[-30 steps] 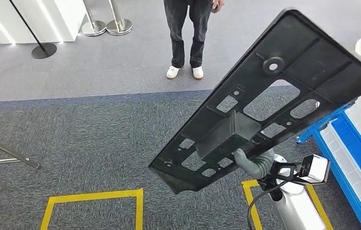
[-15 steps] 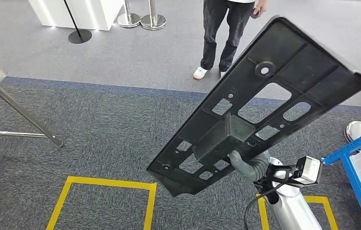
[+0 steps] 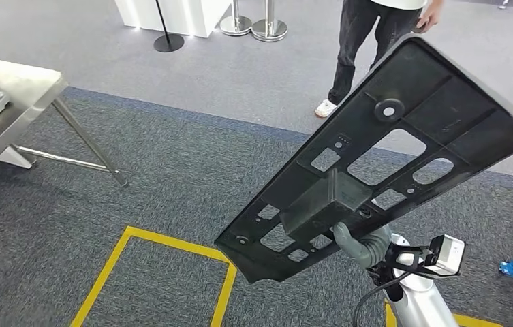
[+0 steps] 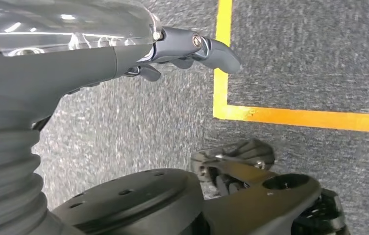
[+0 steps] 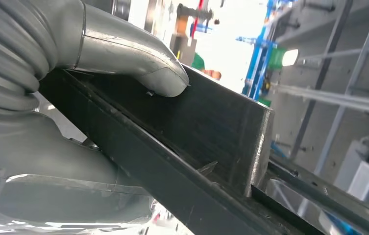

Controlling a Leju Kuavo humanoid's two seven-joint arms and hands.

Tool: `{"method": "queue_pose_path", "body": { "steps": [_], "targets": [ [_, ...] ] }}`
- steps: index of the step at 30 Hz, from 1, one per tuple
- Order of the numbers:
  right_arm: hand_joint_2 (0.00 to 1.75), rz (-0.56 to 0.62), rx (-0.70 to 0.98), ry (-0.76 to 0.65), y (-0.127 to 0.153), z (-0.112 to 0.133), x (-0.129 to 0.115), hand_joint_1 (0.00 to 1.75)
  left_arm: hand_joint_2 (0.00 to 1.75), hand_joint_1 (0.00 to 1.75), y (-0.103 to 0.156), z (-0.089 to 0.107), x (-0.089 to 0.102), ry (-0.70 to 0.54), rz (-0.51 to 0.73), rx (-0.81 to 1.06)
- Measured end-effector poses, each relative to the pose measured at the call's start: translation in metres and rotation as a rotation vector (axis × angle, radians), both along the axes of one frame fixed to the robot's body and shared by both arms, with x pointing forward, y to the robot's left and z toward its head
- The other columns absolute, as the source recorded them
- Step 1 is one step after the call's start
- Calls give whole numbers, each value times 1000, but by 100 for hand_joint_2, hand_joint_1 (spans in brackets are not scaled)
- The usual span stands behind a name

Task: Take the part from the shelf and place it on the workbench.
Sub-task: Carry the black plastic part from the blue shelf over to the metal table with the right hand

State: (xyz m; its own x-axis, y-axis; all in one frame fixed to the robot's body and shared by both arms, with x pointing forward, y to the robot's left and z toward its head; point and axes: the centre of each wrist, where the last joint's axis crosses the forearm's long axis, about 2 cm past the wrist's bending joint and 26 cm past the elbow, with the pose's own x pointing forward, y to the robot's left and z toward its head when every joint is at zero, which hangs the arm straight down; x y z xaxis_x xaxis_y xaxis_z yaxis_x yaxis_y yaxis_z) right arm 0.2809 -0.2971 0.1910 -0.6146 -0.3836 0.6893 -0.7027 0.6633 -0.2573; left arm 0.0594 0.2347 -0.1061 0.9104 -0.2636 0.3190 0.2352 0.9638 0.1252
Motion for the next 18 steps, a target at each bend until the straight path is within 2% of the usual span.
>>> {"method": "queue_pose_path", "body": {
  "steps": [10, 18],
  "targets": [
    [175, -43, -26, -23, -2, 13, -3, 175, 175, 0, 0, 0, -1, 7, -25, 1],
    [175, -52, -32, -3, -4, 8, -10, 175, 175, 0, 0, 0, 0, 17, -29, -9]
  ]
}}
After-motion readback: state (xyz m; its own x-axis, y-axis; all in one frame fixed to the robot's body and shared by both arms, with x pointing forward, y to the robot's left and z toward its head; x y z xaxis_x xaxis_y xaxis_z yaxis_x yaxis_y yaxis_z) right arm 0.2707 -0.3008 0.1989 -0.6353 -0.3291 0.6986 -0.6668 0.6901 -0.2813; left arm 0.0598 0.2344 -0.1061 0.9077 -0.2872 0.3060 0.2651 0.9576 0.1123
